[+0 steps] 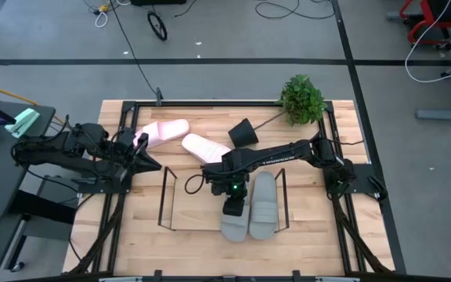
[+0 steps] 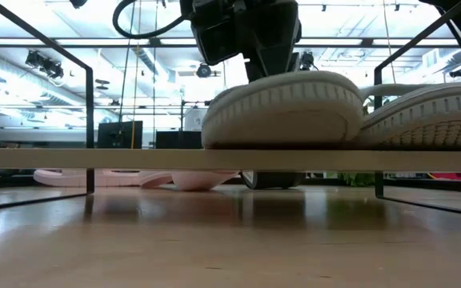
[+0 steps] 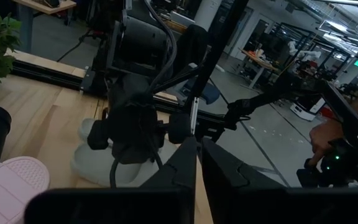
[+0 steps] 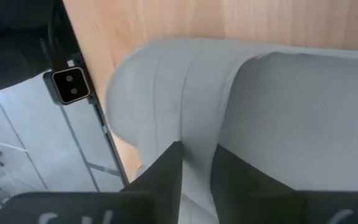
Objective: Pick and place slides into the shelf
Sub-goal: Align the gray slipper with the other gray slipper on the shelf
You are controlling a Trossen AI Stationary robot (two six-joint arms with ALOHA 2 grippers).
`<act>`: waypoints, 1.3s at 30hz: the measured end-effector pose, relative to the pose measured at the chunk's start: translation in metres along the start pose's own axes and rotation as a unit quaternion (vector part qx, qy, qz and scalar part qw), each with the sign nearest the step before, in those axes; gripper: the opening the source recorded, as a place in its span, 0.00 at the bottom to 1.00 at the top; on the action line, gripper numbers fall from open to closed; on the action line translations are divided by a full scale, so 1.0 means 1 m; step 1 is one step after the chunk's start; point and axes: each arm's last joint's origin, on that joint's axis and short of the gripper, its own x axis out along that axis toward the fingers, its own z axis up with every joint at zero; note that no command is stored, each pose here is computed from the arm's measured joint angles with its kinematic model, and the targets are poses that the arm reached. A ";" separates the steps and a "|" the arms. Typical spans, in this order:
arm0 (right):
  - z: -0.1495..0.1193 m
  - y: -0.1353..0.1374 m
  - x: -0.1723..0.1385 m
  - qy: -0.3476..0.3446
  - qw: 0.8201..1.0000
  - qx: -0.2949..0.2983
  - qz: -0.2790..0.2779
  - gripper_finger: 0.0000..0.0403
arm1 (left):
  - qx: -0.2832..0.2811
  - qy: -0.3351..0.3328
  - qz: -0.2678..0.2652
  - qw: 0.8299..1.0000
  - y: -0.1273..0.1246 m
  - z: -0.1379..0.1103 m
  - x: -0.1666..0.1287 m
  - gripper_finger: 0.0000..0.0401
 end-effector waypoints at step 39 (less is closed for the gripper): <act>-0.009 -0.004 -0.002 0.031 0.999 -0.013 -0.033 0.20 | 0.003 0.009 0.004 1.000 0.001 -0.002 0.000 0.07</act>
